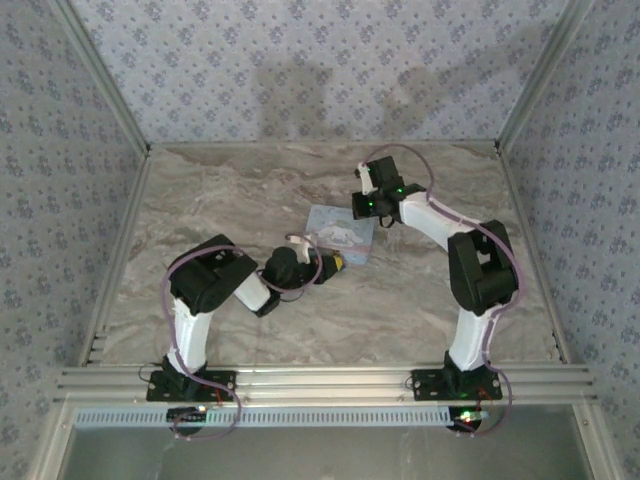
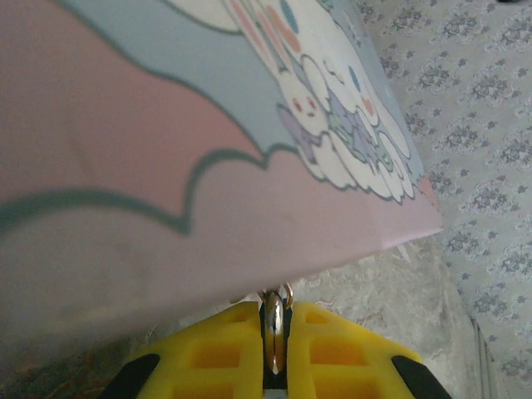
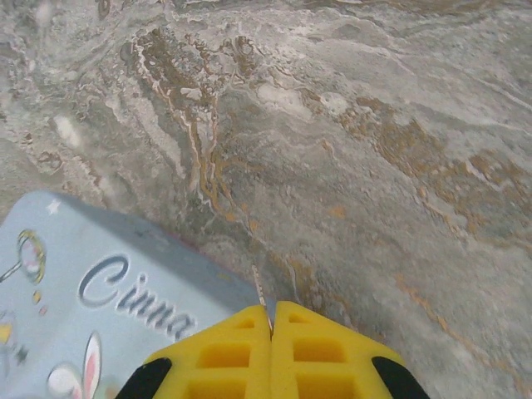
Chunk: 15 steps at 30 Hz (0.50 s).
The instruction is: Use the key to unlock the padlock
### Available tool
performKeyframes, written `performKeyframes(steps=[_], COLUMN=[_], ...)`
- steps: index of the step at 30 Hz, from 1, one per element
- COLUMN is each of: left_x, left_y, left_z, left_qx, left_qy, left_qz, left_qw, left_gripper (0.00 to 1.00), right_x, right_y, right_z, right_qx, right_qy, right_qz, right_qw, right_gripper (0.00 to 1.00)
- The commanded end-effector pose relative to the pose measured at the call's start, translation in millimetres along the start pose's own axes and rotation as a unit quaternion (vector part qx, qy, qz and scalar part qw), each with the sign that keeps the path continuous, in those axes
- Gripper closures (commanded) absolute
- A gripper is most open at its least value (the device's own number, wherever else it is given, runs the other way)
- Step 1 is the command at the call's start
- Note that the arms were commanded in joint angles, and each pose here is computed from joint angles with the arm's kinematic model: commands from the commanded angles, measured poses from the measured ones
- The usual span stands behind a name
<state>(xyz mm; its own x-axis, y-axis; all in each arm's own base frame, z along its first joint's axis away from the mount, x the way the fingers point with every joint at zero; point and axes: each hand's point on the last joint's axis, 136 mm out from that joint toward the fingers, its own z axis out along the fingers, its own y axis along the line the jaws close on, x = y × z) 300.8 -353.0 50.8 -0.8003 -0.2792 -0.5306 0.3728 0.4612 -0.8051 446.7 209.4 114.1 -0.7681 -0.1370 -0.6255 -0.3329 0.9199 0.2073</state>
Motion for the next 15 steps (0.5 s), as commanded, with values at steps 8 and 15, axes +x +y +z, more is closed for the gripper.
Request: performKeyframes(steps=[8, 15], left_x=[-19.7, -39.7], left_y=[-22.7, -38.6], left_z=[-1.5, 4.5], left_qx=[-0.016, -0.006], left_qy=[0.021, 0.011], left_qz=[-0.036, -0.058], left_qw=[0.999, 0.998], left_gripper=[1.0, 1.0], right_x=[3.5, 30.5], right_y=[2.6, 22.0], right_z=[-97.7, -159.2], right_qx=[-0.084, -0.186], right_qy=[-0.076, -0.15], right_qz=[0.067, 0.113], right_qw=[0.991, 0.964], right_gripper=[1.0, 1.0])
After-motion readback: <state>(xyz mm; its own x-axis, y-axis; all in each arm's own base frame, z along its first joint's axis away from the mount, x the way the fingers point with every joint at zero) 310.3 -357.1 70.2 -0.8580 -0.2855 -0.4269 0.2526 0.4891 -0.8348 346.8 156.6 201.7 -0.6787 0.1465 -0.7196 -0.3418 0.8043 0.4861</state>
